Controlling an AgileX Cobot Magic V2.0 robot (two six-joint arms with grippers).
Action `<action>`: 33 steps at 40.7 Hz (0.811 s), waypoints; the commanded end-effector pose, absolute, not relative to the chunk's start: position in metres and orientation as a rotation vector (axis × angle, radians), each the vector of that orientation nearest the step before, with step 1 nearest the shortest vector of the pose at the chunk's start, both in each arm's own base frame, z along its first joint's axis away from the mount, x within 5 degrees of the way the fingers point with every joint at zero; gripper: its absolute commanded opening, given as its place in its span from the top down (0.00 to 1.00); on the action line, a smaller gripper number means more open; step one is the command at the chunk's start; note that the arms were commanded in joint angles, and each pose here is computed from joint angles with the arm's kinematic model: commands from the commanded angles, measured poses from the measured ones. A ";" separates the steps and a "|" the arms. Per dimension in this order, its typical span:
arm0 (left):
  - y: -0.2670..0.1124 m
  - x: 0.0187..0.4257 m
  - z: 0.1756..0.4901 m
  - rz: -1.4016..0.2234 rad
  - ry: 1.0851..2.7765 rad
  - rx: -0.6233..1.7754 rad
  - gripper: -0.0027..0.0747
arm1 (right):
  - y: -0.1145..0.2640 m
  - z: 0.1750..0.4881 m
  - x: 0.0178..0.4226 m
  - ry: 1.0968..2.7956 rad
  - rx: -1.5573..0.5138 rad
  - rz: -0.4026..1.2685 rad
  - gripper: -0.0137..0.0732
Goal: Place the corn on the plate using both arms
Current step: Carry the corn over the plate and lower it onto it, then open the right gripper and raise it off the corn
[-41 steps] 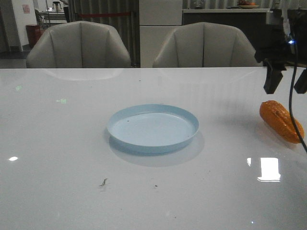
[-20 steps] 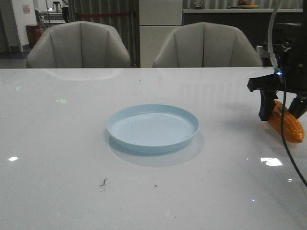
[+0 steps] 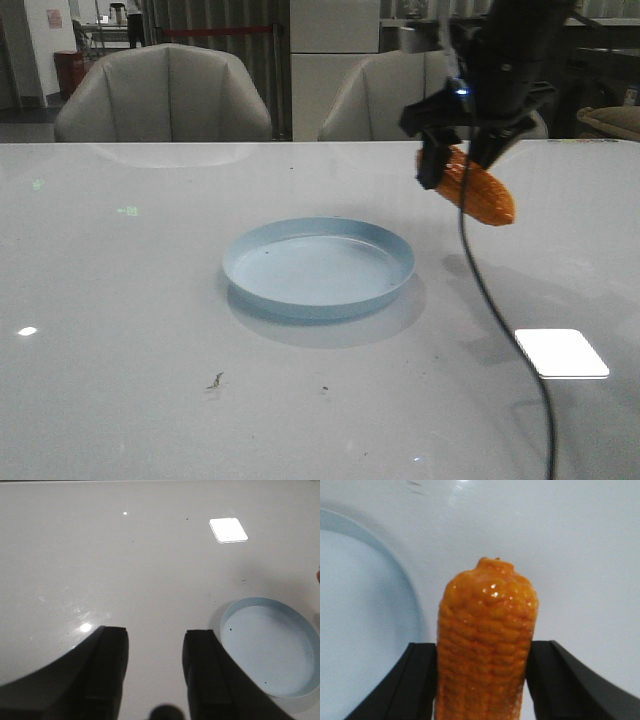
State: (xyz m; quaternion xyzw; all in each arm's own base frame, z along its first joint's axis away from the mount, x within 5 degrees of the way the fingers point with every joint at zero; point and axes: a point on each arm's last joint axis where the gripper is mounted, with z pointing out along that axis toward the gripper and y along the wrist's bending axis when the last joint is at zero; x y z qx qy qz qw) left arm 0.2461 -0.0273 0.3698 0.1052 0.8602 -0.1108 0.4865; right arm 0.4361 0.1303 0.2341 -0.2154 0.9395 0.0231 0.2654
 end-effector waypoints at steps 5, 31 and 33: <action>-0.026 0.243 0.391 -0.271 1.986 0.212 0.52 | 0.195 0.265 0.418 2.351 -0.748 0.128 0.52; -0.026 0.243 0.391 -0.271 1.986 0.212 0.52 | 0.234 0.233 0.417 2.325 -0.788 0.208 0.15; -0.026 0.243 0.391 -0.271 1.986 0.212 0.52 | 0.233 0.242 0.415 2.311 -0.785 0.211 0.15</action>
